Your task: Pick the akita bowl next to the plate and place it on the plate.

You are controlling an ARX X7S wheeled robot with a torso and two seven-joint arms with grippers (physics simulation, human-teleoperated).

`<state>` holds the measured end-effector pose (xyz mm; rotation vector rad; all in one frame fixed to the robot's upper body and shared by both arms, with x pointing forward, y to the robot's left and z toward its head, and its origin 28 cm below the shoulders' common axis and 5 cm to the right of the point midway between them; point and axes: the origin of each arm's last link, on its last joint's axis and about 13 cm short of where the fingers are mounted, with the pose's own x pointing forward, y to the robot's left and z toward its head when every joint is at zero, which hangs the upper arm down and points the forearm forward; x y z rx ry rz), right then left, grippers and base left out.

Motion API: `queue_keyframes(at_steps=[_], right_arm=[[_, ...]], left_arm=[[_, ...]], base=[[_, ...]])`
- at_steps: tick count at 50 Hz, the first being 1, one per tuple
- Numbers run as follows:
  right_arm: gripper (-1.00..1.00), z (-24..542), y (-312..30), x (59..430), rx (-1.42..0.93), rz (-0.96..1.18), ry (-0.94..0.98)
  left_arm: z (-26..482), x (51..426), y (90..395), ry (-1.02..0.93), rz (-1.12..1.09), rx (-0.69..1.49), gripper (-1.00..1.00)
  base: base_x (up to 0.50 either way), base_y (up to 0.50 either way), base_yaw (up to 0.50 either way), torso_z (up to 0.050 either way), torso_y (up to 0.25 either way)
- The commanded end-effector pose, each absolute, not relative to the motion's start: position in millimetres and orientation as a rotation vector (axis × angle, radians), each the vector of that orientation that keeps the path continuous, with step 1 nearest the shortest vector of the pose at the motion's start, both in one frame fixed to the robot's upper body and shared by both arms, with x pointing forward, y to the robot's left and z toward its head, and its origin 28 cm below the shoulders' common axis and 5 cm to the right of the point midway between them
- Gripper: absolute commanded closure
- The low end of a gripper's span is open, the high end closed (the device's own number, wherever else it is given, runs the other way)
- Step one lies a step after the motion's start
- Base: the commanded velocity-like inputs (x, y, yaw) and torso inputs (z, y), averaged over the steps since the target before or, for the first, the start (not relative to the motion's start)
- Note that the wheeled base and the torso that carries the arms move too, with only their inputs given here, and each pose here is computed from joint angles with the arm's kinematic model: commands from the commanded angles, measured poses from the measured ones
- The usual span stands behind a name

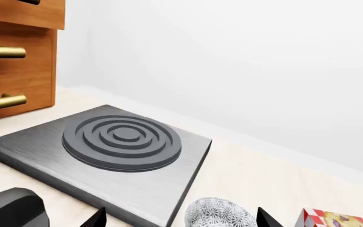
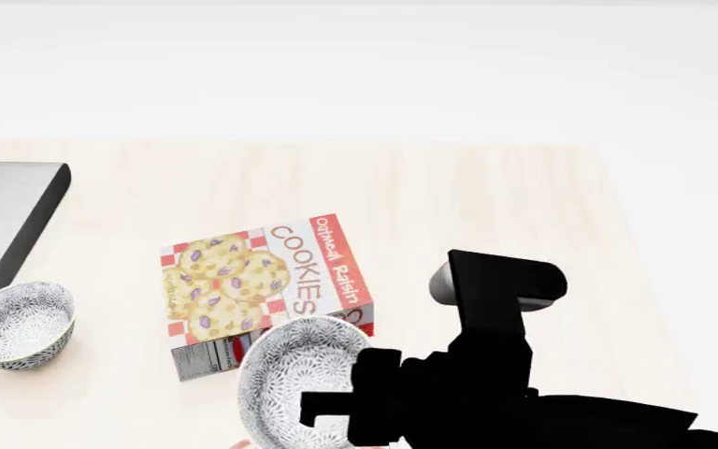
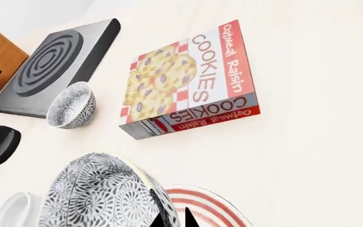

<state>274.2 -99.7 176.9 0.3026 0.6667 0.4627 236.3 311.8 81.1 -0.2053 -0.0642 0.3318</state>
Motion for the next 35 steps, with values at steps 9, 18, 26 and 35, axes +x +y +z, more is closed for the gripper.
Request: queue_keyframes(at_steps=[9,18,26,35], right_arm=[[1.0,156.1,-93.3,263.5,0.324,0.526,0.726],[1.0,148.5,-93.0,259.5,0.32,0.536,0.755],[1.0,143.3,-92.0,258.6,0.327,0.534,0.78],[1.0,140.3,-91.0,256.8,0.345,0.539,0.802]], left_arm=[[82.2,235.1,311.3,-0.064,0.333,-0.206,-1.0],[80.6,236.6,311.7,-0.064,0.333,-0.206,-1.0],[82.0,236.6,311.6,-0.062,0.333,-0.207,-1.0],[79.6,237.4,312.2,-0.062,0.333,-0.208,-1.0]], base=[[0.0,0.0,0.0,0.0,0.001],[0.0,0.0,0.0,0.0,0.0],[0.0,0.0,0.0,0.0,0.0],[0.0,0.0,0.0,0.0,0.0]])
